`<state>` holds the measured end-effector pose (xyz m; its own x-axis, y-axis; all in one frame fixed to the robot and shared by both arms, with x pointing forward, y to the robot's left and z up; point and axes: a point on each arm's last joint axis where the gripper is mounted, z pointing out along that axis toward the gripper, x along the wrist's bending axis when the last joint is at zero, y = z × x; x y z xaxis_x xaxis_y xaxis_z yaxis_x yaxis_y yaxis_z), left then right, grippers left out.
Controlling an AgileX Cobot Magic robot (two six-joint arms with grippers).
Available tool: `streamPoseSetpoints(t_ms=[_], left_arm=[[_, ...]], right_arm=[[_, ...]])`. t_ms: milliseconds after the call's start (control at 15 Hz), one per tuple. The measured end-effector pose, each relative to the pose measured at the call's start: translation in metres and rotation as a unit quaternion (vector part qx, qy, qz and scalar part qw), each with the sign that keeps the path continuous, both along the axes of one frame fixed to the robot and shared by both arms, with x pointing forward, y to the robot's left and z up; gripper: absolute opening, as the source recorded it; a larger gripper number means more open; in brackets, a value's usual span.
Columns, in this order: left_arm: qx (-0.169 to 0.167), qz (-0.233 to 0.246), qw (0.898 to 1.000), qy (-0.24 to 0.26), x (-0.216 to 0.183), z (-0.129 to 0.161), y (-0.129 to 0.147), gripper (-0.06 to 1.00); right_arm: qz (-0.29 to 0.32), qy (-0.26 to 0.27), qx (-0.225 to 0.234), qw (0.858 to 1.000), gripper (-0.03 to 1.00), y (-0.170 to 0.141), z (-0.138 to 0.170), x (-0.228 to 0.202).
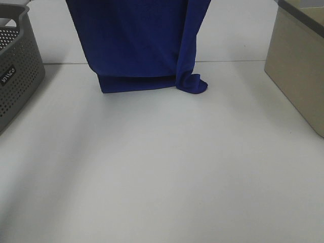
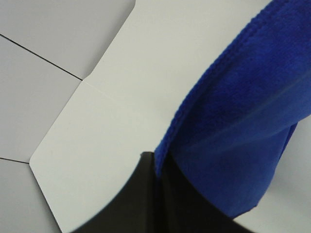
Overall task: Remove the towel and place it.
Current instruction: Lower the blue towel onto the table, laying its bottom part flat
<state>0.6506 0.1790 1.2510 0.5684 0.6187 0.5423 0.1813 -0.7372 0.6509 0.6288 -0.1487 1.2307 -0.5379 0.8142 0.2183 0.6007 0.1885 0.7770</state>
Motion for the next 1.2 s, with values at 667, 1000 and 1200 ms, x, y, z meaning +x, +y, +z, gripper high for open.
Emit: streamPoseSetpoints(t_ms=[667,1000,1200], left_arm=[[-0.048,0.079,0.995,0.027,-0.033,0.017,0.017,0.0],[-0.05,0.079,0.996,0.015,-0.031,0.018,0.016,0.0],[-0.025,0.088,0.995,-0.039,-0.018,0.018,0.016,0.0]], right_arm=[[0.042,-0.023,-0.022,0.999,0.02,-0.005,0.014,-0.028],[0.039,-0.084,-0.078,0.993,0.02,-0.009,0.016,-0.022],[0.042,-0.173,-0.131,0.975,0.02,-0.012,0.022,-0.013]])
